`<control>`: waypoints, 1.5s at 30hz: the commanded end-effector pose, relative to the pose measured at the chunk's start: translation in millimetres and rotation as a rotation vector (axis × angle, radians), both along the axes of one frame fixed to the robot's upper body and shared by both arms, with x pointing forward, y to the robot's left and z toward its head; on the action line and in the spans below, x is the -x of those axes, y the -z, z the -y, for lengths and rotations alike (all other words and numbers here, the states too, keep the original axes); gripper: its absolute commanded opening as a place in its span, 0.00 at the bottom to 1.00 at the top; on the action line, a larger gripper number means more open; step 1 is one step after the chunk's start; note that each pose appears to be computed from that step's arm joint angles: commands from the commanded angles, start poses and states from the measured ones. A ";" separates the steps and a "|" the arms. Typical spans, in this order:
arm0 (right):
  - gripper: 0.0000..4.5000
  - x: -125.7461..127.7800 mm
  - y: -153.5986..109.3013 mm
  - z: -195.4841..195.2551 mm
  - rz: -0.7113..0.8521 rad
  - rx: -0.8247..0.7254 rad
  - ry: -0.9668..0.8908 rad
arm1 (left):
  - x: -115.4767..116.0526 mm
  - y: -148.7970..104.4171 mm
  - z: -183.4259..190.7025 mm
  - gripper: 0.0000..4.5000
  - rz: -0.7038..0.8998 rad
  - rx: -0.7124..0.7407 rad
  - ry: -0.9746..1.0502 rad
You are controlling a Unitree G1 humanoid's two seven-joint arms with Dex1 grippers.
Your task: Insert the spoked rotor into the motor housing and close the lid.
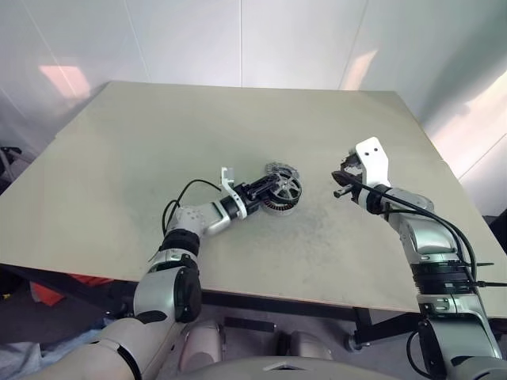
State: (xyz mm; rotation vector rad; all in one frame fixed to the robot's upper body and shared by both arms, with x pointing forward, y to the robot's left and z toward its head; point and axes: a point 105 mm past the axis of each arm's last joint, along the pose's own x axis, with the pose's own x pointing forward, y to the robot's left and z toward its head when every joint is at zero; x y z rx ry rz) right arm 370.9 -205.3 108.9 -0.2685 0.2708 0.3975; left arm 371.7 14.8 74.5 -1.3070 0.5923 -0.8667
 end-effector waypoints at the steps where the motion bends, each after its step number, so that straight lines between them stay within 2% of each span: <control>1: 0.00 -0.5 -21.4 -11.4 0.072 0.001 -0.061 | -3.7 -14.8 -12.1 0.45 0.054 0.004 -0.015; 6: 0.00 9.2 -29.0 -25.3 0.101 0.003 -0.151 | -0.9 -21.3 -32.4 0.45 0.099 -0.019 -0.021; 11: 0.00 20.2 -39.6 -54.0 0.131 -0.062 -0.279 | 5.0 -21.4 -53.9 0.45 0.118 -0.040 -0.037; 22: 0.00 22.2 -21.6 -99.5 0.072 -0.091 -0.396 | 11.6 -14.4 -62.6 0.45 0.120 -0.076 -0.075; 27: 0.00 24.0 7.0 -106.4 -0.023 -0.108 -0.397 | 10.5 -12.2 -66.2 0.45 0.119 -0.096 -0.103; 30: 0.00 26.8 45.0 -104.7 -0.131 -0.074 -0.358 | 7.7 -14.1 -69.9 0.45 0.134 -0.110 -0.123; 32: 0.00 25.4 55.9 -98.6 -0.146 -0.038 -0.325 | 6.0 -15.4 -71.7 0.45 0.146 -0.121 -0.136; 34: 0.00 25.0 37.0 -97.6 -0.081 -0.057 -0.344 | 4.4 -16.2 -73.7 0.45 0.157 -0.132 -0.147; 37: 0.00 43.2 -18.7 -106.6 0.102 -0.039 -0.530 | 4.0 -14.3 -75.4 0.45 0.153 -0.138 -0.151; 39: 0.00 52.7 -49.1 -104.2 0.189 0.037 -0.630 | 4.0 -13.6 -74.7 0.45 0.153 -0.139 -0.149; 41: 0.00 51.3 -73.6 -94.4 0.238 0.140 -0.692 | 2.9 -13.6 -74.3 0.45 0.156 -0.142 -0.147; 43: 0.00 48.1 -86.4 -85.9 0.249 0.237 -0.741 | 1.9 -13.3 -73.6 0.45 0.163 -0.149 -0.145; 45: 0.00 47.4 -88.5 -80.2 0.235 0.327 -0.800 | 1.1 -12.9 -72.3 0.45 0.172 -0.159 -0.143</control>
